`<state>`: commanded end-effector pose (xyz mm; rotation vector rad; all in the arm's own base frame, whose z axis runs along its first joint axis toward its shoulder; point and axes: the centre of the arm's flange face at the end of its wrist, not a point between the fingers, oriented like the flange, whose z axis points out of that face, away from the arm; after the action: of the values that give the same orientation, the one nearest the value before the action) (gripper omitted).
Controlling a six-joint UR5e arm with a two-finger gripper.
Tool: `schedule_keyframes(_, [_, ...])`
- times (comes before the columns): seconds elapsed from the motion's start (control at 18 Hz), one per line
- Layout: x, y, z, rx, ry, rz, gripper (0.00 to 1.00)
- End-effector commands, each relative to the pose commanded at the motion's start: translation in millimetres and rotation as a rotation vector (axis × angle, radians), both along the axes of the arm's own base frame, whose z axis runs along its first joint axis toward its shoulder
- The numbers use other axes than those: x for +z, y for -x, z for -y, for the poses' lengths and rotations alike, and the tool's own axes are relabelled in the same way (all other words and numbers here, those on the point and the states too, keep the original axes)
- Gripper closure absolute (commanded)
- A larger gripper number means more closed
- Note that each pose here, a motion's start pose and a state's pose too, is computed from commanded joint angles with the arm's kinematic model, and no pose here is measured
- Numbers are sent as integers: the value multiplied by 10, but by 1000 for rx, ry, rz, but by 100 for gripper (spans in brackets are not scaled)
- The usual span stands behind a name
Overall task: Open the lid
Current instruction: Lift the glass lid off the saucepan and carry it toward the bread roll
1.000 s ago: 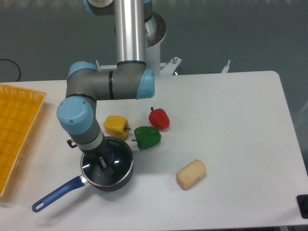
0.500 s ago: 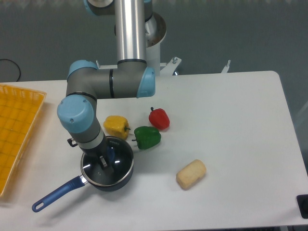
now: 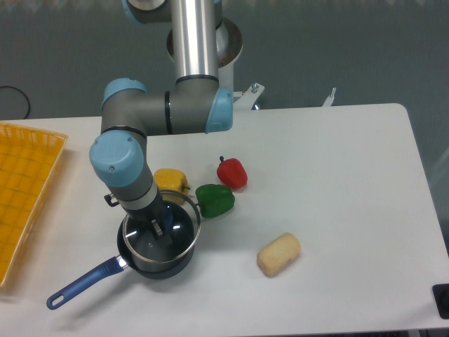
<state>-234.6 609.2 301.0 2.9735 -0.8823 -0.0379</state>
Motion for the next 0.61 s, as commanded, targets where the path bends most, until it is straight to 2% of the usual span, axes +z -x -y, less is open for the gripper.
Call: schedule_keyframes(0.61, [71, 579, 469, -14, 18, 16, 37])
